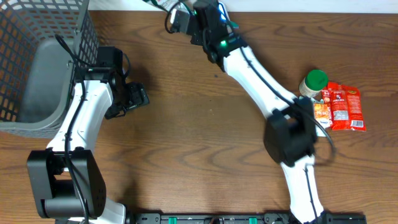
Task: Scan the item barcode
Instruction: 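Hold the glove pack in front of the scanner with the right gripper, then carry the glove pack right and down toward the table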
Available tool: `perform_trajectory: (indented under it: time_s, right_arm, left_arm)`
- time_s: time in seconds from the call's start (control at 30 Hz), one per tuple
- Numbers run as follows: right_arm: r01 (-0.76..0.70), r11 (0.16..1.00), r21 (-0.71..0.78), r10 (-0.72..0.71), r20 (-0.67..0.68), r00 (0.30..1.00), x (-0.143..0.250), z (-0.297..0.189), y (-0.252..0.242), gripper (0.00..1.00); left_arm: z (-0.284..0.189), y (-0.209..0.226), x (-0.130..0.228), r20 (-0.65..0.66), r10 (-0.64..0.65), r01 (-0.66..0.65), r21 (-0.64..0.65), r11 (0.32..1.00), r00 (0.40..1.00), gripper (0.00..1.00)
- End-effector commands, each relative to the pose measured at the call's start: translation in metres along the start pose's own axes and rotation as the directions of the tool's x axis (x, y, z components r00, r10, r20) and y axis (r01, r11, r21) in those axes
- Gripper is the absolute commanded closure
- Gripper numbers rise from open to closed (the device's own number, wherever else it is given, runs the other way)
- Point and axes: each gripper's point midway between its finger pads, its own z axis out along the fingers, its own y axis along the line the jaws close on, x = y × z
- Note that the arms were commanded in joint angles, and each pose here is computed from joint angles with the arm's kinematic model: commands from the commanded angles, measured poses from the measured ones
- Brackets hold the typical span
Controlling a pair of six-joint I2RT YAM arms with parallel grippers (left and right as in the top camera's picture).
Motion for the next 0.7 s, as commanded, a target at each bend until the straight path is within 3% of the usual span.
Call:
perform_trajectory:
  time_s: [0.0, 0.17, 0.2, 0.3, 0.5, 0.67]
  right_arm:
    - [-0.006, 1.0, -0.011, 0.007, 0.13, 0.992, -0.055, -0.087, -0.026, 0.99]
    - [-0.088, 0.946, -0.313, 0.133, 0.124, 0.983, -0.059, -0.187, 0.02, 0.99]
    - [-0.134, 0.897, -0.42, 0.18, 0.071, 0.981, -0.048, -0.217, 0.039, 0.99]
    - [-0.259, 0.806, -0.532, 0.269, -0.06, 0.961, -0.029, -0.245, 0.063, 0.99]
    - [-0.587, 0.619, -0.522, 0.435, -0.393, 0.81, 0.016, -0.248, 0.091, 0.99]
    - [-0.74, 0.52, -0.427, 0.474, -0.577, 0.665, 0.063, -0.222, 0.119, 0.99]
  left_arm:
    - [0.003, 0.006, 0.0, -0.006, -0.01, 0.01, -0.018, 1.0, 1.0, 0.13]
    - [0.003, 0.006, 0.0, -0.006, -0.01, 0.01, -0.018, 1.0, 1.0, 0.13]
    - [0.003, 0.006, 0.0, -0.006, -0.01, 0.01, -0.018, 1.0, 1.0, 0.13]
    - [0.003, 0.006, 0.0, -0.006, -0.01, 0.01, -0.018, 1.0, 1.0, 0.13]
    - [0.003, 0.006, 0.0, -0.006, -0.01, 0.01, -0.018, 1.0, 1.0, 0.13]
    - [0.003, 0.006, 0.0, -0.006, -0.01, 0.01, -0.018, 1.0, 1.0, 0.13]
